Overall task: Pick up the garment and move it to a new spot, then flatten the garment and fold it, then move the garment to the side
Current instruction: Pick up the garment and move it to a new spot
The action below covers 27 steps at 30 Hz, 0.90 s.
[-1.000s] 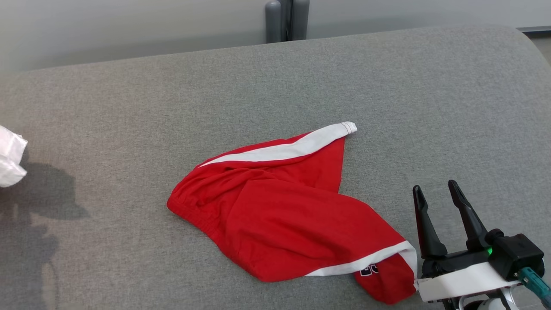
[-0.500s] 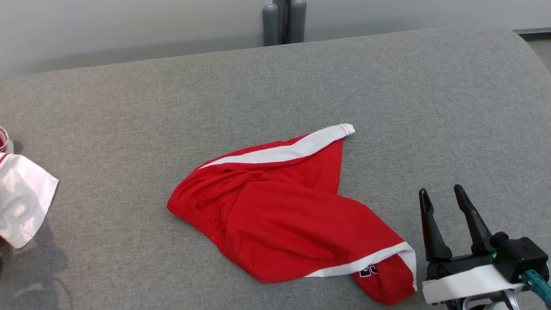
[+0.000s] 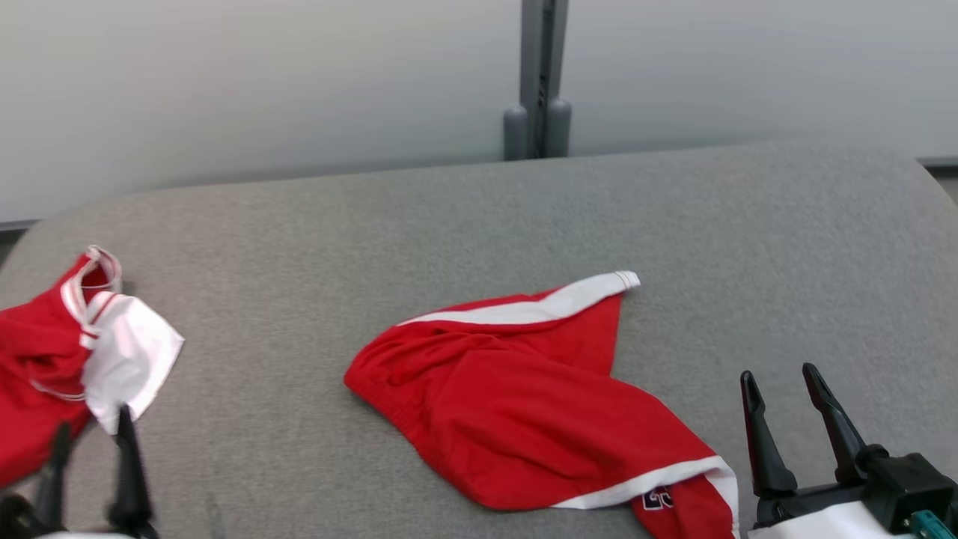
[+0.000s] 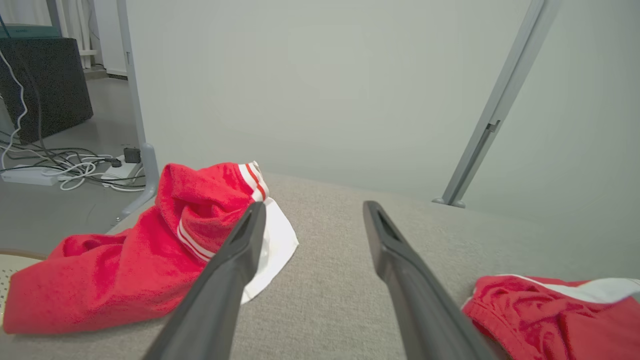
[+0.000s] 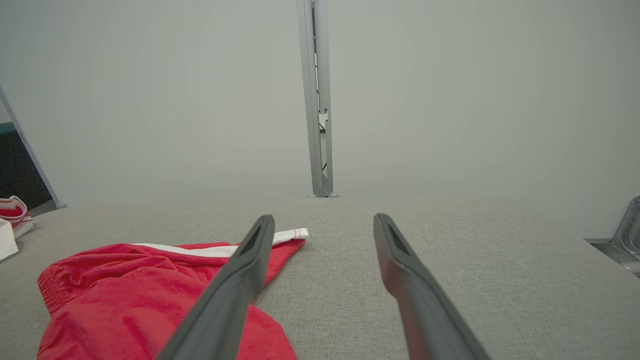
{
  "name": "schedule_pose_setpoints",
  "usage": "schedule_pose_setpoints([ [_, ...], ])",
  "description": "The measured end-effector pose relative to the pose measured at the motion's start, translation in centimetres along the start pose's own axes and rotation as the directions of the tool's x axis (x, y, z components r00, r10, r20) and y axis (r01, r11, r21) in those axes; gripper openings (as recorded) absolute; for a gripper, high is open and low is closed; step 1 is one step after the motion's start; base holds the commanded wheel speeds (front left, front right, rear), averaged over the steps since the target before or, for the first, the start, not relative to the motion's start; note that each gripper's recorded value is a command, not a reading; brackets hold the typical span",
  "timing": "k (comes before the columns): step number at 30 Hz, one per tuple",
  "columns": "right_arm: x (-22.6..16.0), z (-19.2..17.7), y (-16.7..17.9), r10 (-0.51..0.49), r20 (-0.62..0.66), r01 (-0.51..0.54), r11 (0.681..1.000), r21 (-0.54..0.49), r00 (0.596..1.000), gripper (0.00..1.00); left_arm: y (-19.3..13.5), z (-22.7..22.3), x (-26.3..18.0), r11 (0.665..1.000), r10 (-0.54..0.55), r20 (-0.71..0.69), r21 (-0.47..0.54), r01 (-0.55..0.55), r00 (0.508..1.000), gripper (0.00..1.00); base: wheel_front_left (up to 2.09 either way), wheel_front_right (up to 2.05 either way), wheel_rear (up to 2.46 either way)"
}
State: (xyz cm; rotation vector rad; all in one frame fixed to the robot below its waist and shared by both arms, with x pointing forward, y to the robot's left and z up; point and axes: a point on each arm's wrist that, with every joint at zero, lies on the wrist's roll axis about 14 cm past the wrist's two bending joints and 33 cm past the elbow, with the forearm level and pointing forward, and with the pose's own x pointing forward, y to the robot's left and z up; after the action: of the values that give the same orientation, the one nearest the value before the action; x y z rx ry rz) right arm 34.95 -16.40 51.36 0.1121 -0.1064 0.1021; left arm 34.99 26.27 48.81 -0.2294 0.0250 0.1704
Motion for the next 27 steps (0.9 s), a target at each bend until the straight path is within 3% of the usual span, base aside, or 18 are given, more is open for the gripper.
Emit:
schedule_pose_setpoints([
  [4, -0.2, 0.8, 0.9, 0.032, 0.023, -0.031, 0.999, -0.019, 0.999, 1.00, -1.7, -1.4, -4.1, 1.000, -0.019, -0.016, 0.015, 0.019, 1.000, 1.00, 0.00, 0.00, 0.00],
  [10, -0.4, 1.5, 1.7, 0.060, 0.044, -0.059, 0.998, -0.027, 0.997, 1.00, -3.3, -2.5, -6.7, 0.996, -0.080, -0.023, 0.040, 0.081, 0.997, 1.00, 0.00, 0.00, 0.00],
  [27, -2.9, 0.8, -1.0, -0.042, 0.022, 0.042, 0.999, -0.013, 0.999, 1.00, -5.5, -2.7, -5.6, 0.987, -0.154, -0.010, 0.052, 0.154, 0.988, 1.00, 0.00, 0.00, 0.00],
])
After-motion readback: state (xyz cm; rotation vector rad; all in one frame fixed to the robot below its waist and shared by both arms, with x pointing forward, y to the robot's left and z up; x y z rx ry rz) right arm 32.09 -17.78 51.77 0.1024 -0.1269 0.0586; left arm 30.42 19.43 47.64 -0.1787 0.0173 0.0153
